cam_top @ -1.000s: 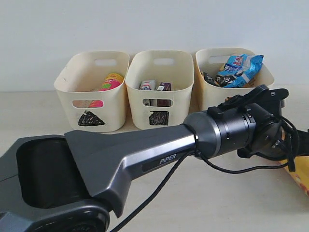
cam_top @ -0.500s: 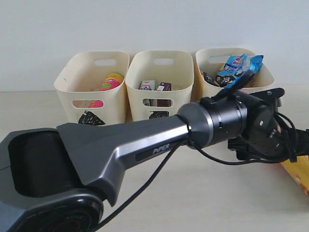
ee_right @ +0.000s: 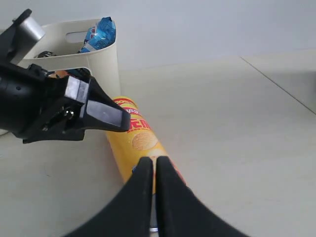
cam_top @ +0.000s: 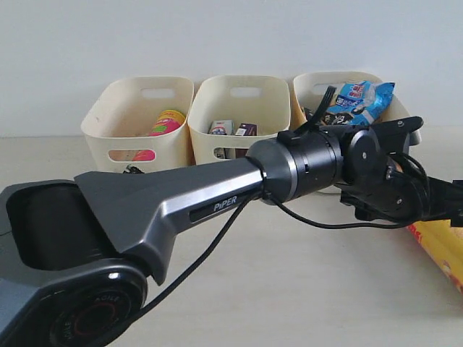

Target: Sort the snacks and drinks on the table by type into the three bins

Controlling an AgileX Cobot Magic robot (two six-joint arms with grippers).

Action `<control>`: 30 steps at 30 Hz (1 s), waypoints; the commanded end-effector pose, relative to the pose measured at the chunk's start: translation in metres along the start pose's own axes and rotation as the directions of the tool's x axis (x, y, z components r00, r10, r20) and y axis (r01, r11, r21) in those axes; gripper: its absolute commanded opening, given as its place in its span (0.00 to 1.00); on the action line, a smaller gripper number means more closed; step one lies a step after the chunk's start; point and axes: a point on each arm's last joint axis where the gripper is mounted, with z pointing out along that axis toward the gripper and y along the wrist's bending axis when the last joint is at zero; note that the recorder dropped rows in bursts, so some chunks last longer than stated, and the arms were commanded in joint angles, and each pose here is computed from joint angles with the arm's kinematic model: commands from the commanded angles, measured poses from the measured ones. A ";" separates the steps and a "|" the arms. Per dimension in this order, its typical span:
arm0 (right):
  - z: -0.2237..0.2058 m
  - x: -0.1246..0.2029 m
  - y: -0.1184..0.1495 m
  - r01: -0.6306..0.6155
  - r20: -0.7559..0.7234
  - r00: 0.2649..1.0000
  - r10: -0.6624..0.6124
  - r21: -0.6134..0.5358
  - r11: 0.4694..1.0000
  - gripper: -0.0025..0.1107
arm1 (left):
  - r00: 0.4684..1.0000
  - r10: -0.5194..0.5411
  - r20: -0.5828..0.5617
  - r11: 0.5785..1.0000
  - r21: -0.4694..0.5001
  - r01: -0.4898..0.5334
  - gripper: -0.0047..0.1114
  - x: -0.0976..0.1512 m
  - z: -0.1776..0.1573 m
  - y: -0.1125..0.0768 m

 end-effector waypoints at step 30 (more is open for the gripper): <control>0.000 -0.001 0.000 0.003 0.008 1.000 -0.003 0.002 1.000 0.02 | 0.991 0.109 -0.080 0.989 -0.094 -0.116 0.83 0.006 0.009 0.013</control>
